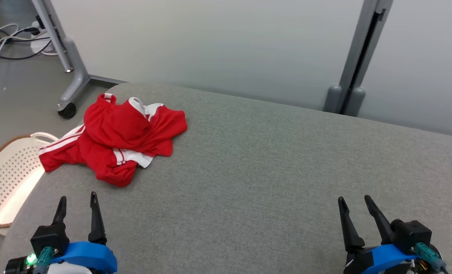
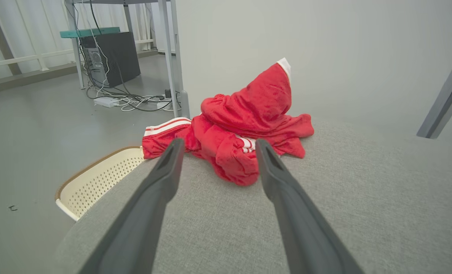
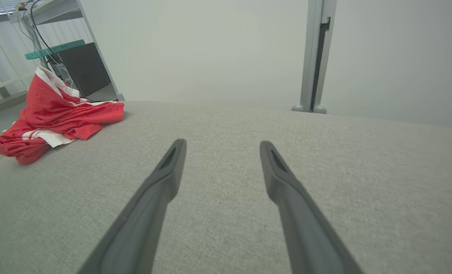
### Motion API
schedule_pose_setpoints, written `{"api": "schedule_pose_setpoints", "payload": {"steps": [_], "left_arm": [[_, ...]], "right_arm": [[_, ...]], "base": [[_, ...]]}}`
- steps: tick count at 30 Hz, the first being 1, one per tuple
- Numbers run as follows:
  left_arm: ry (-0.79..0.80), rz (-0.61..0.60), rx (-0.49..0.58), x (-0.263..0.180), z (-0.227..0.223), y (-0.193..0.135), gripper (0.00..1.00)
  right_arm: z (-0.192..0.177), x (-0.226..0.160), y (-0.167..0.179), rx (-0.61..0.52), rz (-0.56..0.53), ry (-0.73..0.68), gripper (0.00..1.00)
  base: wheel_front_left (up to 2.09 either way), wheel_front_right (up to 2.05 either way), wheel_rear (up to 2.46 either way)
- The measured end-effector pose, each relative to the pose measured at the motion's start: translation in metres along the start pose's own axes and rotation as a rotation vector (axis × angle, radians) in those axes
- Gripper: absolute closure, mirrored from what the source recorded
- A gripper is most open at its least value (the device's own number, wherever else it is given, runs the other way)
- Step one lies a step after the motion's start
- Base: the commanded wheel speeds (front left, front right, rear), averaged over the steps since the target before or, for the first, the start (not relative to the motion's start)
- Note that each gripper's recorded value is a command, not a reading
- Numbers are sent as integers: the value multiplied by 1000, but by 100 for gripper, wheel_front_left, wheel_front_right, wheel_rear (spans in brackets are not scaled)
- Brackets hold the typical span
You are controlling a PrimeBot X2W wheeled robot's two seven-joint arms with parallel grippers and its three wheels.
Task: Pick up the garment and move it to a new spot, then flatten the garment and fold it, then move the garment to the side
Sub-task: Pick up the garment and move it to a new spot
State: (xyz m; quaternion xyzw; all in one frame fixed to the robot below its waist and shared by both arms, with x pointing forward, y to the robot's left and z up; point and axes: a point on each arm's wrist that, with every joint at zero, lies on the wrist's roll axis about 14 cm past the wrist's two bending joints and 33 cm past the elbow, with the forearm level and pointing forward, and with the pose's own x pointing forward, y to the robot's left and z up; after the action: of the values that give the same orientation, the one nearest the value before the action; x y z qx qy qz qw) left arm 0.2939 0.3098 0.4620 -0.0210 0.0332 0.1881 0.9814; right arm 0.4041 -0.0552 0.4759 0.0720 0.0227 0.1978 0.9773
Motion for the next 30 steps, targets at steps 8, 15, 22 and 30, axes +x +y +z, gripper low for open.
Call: {"api": "schedule_pose_setpoints", "payload": {"steps": [8,15,22,30], "left_arm": [[10,130,10,-24,-4,46,0],[13,212,10,-43,-6,72,0],[14,255,8,-55,-7,86,0],[-5,236,-28,-33,3,82,0]], "right_arm": [[-5,18,30,4,91,13,0],[-8,28,49,4,148,25,0],[-12,31,63,5,188,35,0],[-19,33,60,7,185,51,0]], "base": [[0,0,0],[0,0,0],[0,0,0],[0,0,0]]}}
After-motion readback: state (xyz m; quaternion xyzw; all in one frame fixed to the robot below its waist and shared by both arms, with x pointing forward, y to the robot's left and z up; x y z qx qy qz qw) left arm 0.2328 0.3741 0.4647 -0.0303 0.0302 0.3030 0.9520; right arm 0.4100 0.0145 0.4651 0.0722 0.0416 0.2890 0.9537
